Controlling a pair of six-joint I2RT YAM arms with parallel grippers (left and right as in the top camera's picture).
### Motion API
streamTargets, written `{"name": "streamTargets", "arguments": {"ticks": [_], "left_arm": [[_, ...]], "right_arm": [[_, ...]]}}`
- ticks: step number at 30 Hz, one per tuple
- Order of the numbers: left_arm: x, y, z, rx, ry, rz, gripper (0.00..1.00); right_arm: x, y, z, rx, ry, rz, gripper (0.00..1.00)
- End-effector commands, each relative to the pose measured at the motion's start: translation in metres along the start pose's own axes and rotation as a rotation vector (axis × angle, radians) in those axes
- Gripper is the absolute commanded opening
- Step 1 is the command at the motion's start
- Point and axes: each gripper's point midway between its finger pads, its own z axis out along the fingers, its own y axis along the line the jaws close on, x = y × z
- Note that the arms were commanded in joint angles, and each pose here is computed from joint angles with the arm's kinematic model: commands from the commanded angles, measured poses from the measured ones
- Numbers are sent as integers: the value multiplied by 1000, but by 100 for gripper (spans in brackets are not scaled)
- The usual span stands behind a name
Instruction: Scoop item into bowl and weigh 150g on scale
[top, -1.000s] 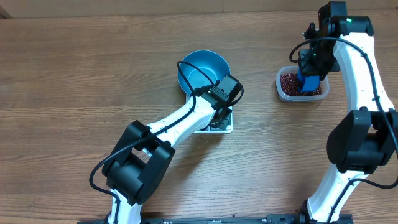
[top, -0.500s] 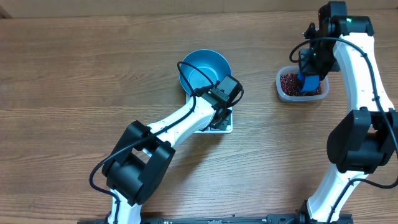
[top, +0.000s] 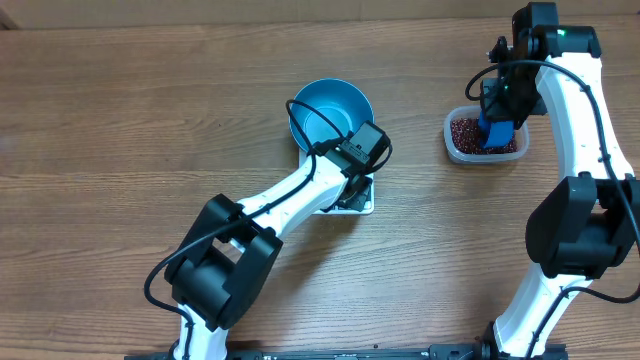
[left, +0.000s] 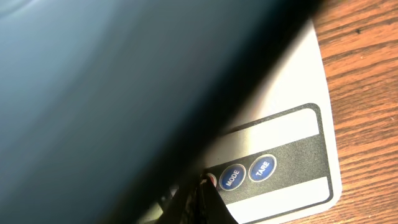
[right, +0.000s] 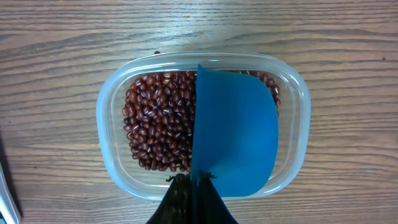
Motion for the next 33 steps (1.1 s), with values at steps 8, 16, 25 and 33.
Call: {"name": "streamTargets", "arguments": {"ticks": [8, 16, 25, 33], "left_arm": [[26, 4, 27, -85, 80, 16, 4], [12, 1, 19, -54, 62, 15, 4], [-76, -17, -90, 14, -128, 10, 4], [-107, -6, -149, 26, -217, 8, 4]], "right_arm": [[0, 0, 5, -6, 8, 6, 4], [0, 0, 5, -6, 10, 6, 4], [0, 0, 5, -6, 6, 7, 5], [-1, -1, 5, -6, 2, 7, 5]]}}
